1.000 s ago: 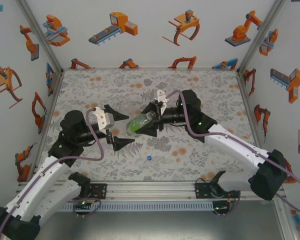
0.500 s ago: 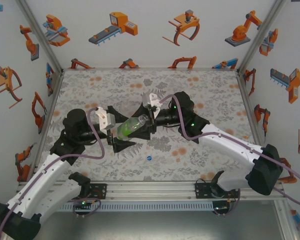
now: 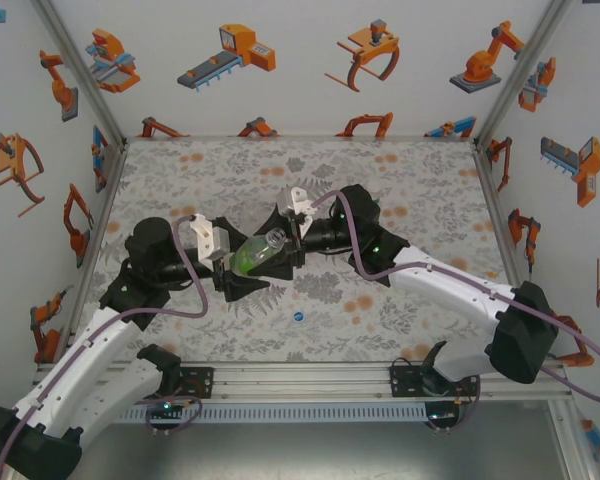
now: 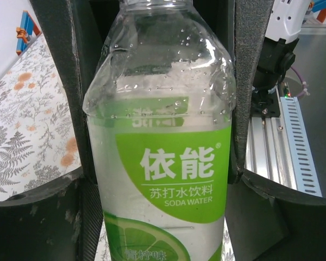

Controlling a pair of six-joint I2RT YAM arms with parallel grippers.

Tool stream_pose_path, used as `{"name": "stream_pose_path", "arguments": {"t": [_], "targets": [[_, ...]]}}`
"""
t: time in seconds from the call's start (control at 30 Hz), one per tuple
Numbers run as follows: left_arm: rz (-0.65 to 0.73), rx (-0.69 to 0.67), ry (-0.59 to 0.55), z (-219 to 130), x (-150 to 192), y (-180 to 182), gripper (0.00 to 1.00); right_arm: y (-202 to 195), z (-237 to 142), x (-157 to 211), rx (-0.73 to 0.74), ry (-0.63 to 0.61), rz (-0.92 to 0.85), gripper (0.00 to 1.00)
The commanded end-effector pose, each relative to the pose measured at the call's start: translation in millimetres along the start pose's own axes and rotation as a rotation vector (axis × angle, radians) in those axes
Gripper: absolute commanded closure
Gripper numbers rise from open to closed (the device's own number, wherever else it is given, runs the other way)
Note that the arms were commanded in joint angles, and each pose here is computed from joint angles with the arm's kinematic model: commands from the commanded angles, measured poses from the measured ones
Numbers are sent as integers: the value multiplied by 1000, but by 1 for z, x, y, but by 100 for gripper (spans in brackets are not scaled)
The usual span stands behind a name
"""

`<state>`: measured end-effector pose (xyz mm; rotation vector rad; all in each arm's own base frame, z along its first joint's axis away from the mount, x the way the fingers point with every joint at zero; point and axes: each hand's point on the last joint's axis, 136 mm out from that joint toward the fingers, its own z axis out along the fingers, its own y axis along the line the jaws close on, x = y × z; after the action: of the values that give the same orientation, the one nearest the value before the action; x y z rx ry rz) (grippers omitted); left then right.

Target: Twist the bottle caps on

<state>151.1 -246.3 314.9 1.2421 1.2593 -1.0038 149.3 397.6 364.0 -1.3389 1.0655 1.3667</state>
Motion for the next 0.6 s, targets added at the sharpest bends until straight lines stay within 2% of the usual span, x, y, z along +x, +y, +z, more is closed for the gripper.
{"name": "stream_pose_path", "arguments": {"t": [0.0, 0.33, 0.57], "targets": [[20, 21, -22, -2, -11, -3, 35, 8, 0, -27, -13, -62, -72, 84], [18, 26, -13, -1, -10, -3, 50, 10, -4, -30, 0, -56, -76, 82], [14, 32, -6, 0, -9, -3, 53, 11, -9, -35, 27, -54, -82, 46]]}}
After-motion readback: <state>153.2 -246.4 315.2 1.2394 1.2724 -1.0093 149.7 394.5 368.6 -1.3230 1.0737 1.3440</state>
